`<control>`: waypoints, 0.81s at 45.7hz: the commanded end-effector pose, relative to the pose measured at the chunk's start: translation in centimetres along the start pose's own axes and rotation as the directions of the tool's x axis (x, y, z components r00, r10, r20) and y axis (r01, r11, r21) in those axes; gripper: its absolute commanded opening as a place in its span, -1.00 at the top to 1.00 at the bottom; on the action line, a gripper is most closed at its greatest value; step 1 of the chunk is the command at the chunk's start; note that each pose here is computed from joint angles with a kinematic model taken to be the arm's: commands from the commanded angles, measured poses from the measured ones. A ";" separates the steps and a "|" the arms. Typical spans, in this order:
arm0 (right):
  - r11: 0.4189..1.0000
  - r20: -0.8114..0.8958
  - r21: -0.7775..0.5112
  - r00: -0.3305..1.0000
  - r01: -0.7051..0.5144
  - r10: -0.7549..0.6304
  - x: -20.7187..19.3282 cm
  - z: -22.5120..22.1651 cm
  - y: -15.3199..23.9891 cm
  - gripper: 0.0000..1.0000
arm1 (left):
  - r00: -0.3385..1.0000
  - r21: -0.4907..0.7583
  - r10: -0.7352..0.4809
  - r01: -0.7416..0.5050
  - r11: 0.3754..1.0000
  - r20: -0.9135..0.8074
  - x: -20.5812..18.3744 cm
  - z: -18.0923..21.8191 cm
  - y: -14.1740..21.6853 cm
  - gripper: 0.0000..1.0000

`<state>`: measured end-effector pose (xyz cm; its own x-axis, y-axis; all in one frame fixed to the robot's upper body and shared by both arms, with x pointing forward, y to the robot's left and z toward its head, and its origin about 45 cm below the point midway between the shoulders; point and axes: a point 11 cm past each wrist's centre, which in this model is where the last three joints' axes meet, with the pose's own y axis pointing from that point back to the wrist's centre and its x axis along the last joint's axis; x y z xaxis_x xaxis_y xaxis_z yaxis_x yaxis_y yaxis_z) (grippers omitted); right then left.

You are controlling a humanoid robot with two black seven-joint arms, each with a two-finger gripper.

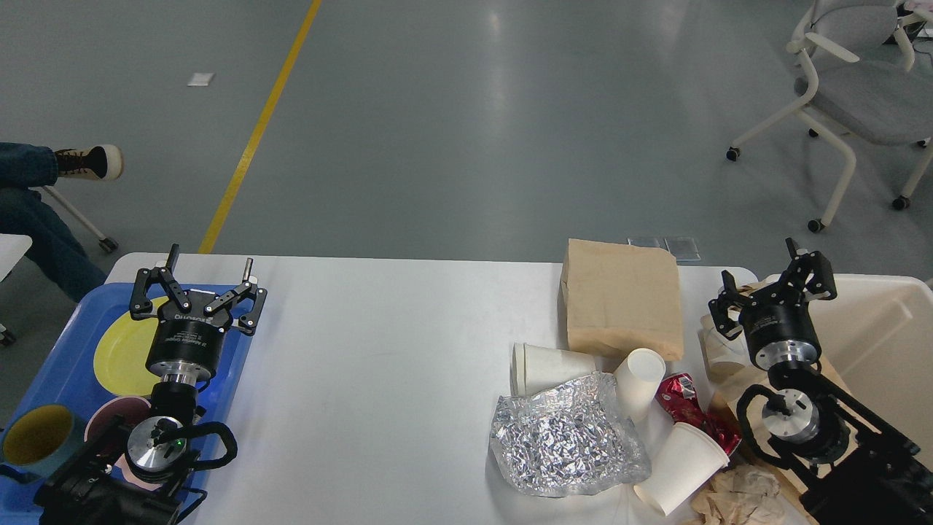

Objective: Tidy desktop
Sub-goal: 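Raise the right gripper up and over the brown paper bag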

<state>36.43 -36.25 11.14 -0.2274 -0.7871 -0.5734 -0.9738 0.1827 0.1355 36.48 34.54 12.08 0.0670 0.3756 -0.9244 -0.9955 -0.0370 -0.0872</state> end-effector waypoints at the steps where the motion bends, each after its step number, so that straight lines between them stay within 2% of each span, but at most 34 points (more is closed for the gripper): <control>1: 0.999 0.027 -0.029 1.000 0.013 -0.013 -1.0 1.5 0.2 -1.00 | 1.000 0.000 0.001 -0.001 1.000 0.000 0.0 0.0 0.0 -0.93; 12: 0.981 0.006 -0.186 0.998 0.055 -0.055 -2.5 2.6 -0.6 -1.00 | 1.000 0.000 0.001 -0.001 1.000 0.000 0.0 0.0 0.0 -0.93; 37: 0.973 0.056 -0.164 0.986 0.165 -0.157 -6.1 2.2 -1.6 -1.00 | 1.000 0.001 0.001 -0.001 1.000 0.000 0.0 0.0 0.0 -0.93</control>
<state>39.22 -31.18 12.61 -0.0849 -0.7749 -0.6264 -0.9841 -0.0331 0.1744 36.47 34.54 12.06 0.0660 0.3757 -0.9244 -0.9956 -0.0368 -0.0860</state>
